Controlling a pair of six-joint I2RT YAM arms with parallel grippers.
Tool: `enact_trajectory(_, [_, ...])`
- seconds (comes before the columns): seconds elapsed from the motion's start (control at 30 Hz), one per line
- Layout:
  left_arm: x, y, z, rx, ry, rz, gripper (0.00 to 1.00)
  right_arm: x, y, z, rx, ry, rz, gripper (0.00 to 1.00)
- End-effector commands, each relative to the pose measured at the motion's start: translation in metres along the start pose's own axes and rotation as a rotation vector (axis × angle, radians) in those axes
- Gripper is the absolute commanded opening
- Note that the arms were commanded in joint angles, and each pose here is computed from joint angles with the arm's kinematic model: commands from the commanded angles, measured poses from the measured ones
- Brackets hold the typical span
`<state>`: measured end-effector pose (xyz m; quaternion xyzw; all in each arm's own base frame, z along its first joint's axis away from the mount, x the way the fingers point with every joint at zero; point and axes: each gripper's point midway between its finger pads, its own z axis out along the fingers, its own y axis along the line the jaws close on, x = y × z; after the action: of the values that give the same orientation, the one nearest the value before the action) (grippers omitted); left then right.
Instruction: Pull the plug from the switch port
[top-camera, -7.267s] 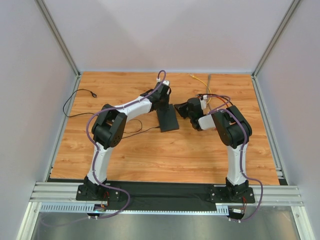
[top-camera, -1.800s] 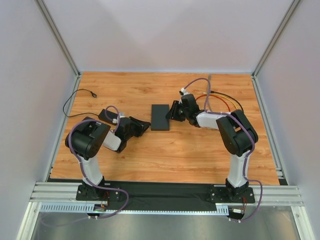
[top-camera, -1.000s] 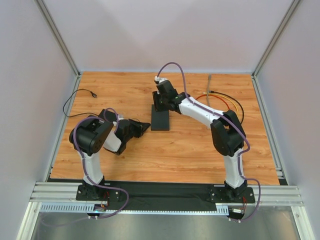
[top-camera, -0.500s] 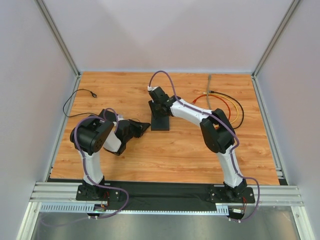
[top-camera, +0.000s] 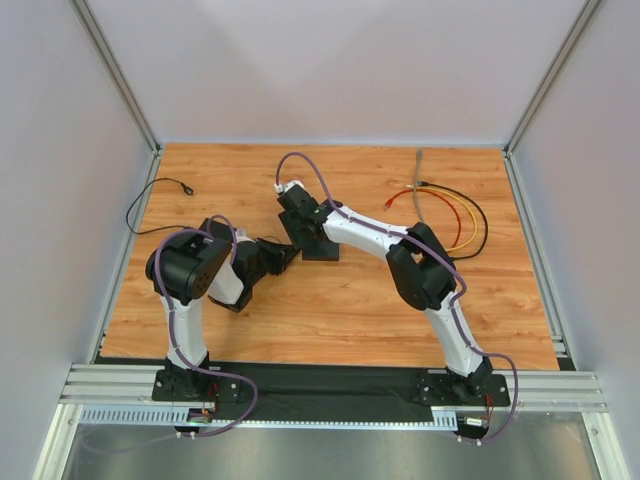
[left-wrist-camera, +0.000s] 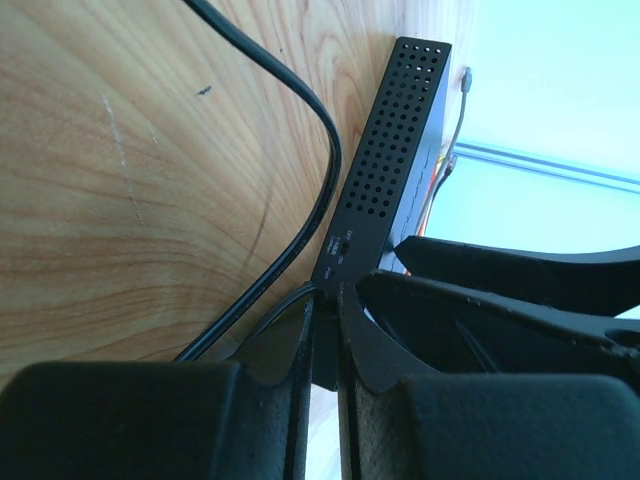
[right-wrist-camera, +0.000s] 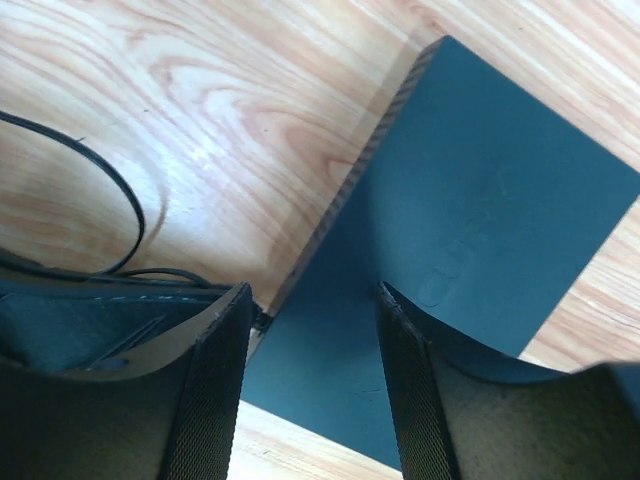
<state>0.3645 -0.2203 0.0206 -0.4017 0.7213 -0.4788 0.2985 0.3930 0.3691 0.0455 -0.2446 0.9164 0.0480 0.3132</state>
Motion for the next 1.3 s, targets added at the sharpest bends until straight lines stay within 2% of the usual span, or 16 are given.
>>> enact_trajectory(0.0, [-0.003,0.040,-0.002,-0.112,-0.017,0.068,0.00,0.003,-0.013,0.006,0.076,0.015,-0.044,0.55])
enact_trajectory(0.43, [-0.010,0.041,-0.003,-0.107,-0.037,0.082,0.00,0.069,-0.038,0.024,0.195,0.145,-0.130,0.56])
enact_trajectory(1.27, [-0.030,0.040,-0.004,-0.100,-0.076,0.102,0.00,0.074,-0.052,0.022,0.219,0.158,-0.080,0.58])
